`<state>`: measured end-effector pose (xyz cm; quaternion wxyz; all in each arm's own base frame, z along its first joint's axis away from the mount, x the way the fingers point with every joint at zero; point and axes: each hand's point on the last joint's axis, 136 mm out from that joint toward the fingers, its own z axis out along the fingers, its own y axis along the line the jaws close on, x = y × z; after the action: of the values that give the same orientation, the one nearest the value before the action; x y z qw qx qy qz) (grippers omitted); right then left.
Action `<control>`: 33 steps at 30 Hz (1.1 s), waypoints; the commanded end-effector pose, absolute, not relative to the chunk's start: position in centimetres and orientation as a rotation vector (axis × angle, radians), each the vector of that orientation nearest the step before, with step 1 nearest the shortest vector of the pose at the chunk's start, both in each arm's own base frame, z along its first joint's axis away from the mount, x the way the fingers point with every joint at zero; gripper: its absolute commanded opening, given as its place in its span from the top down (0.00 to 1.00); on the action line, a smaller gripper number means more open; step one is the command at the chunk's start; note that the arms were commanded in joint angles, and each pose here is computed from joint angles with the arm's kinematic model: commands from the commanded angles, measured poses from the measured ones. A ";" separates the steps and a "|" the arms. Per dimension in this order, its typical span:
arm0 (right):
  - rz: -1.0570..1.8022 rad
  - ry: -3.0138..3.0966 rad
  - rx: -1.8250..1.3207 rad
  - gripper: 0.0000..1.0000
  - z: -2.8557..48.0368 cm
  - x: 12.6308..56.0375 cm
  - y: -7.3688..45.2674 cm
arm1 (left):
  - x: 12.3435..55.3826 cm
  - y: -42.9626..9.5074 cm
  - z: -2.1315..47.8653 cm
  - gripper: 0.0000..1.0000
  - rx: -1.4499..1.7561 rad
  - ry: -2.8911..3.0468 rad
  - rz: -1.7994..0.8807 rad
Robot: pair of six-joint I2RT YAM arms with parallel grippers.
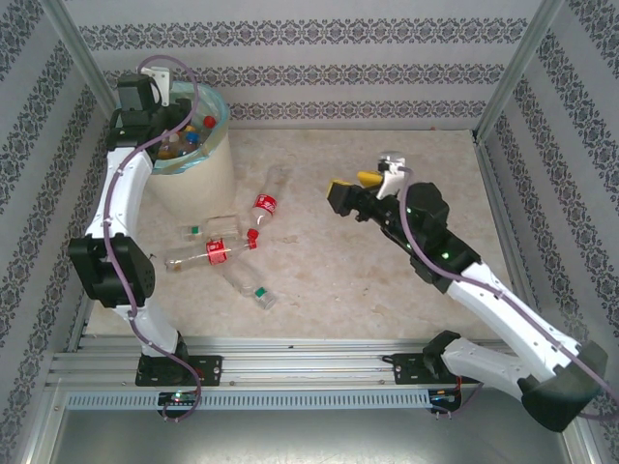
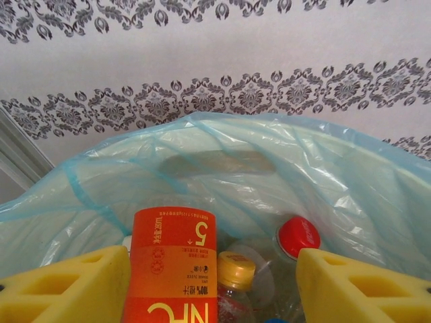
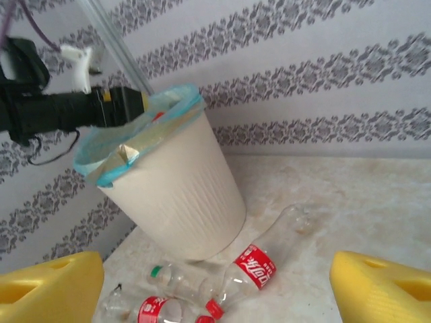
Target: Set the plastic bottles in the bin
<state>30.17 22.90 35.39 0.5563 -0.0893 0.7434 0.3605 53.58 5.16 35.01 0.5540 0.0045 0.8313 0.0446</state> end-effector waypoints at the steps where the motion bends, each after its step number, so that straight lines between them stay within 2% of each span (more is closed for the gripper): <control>1: 0.871 1.887 -0.369 0.14 33.5 29.5 26.3 | 50.3 3.6 40.6 0.34 0.013 1.858 0.085; 9: 0.724 2.040 -0.742 0.14 27.1 26.0 35.4 | 42.8 -1.6 44.5 0.32 0.064 1.749 0.112; 16: 0.671 2.182 -0.914 0.13 18.6 23.1 40.4 | 36.1 -3.9 39.2 0.31 0.098 1.838 0.037; 22: 0.608 2.273 -1.023 0.13 12.7 22.0 43.1 | 32.4 -4.1 33.6 0.26 0.172 1.921 0.020; 33: 0.501 2.377 -1.066 0.11 7.0 22.1 44.9 | 31.1 -2.0 30.6 0.23 0.097 1.842 0.126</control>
<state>22.08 44.41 7.68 0.2419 -0.3872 0.8672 0.1991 30.68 -2.55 28.63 0.5638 0.0556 0.8232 0.0369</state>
